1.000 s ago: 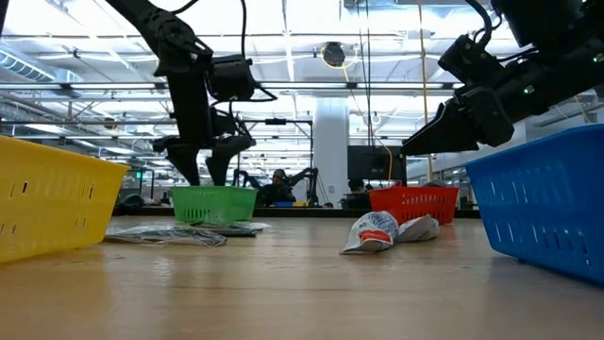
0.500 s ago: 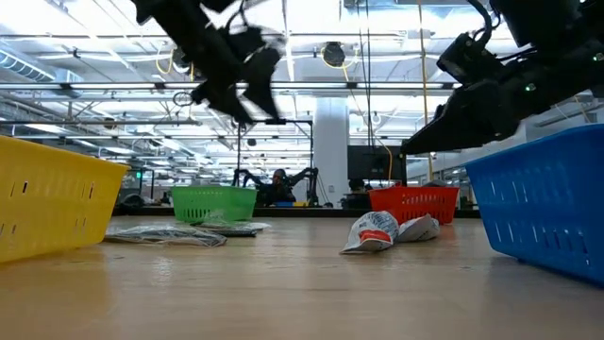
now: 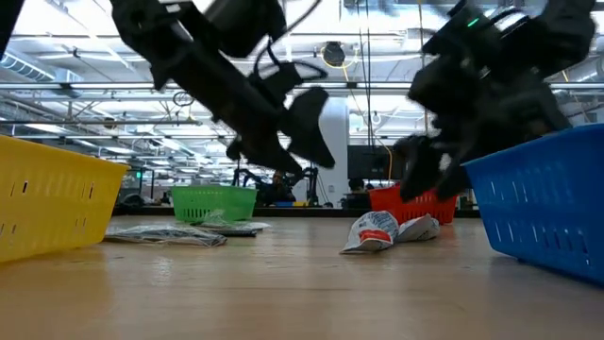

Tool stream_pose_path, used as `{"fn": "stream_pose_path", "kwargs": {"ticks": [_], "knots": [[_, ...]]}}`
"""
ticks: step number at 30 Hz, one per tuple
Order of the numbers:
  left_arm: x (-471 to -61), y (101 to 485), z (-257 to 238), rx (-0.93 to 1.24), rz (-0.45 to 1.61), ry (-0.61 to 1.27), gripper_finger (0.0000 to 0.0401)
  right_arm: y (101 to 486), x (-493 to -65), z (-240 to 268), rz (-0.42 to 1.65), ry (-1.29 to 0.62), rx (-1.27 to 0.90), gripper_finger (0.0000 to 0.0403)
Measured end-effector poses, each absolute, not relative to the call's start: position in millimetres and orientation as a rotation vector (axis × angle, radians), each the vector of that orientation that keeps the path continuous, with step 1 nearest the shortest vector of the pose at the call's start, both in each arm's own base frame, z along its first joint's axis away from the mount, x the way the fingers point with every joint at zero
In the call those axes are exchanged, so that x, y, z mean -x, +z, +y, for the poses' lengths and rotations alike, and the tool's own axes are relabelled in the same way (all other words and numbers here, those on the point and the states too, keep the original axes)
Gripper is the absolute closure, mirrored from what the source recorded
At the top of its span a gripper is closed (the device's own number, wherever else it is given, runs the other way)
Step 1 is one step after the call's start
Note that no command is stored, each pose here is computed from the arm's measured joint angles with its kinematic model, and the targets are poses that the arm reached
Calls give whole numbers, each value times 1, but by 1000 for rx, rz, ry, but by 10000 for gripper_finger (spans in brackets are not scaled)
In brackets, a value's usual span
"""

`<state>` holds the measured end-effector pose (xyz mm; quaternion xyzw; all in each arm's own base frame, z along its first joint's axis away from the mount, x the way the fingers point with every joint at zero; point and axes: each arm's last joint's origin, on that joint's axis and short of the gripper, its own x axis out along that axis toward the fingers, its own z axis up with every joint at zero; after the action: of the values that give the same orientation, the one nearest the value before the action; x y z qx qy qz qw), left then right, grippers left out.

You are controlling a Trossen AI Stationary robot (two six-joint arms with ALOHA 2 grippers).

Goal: Pick & Place Travel size toiletries
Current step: Put the right white toothpaste into the blue bin

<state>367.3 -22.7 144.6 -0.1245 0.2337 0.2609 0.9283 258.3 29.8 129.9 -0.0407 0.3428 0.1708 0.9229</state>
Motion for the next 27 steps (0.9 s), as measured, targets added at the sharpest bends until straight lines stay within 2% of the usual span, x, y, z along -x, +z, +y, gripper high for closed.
{"fn": "stream_pose_path", "kwargs": {"ticks": [8,15,18,23,27], "knots": [[-373,118,-12,304,519,541,89,106,-269,23,797,402,195,216],[-374,110,-10,281,524,576,89,117,-263,23,836,323,33,322],[-373,109,-12,275,517,598,89,130,-256,27,847,254,-10,352],[-370,106,-20,245,505,673,89,165,-241,41,885,154,-237,344],[-368,106,-27,212,491,728,89,197,-231,68,969,169,-499,339]]}}
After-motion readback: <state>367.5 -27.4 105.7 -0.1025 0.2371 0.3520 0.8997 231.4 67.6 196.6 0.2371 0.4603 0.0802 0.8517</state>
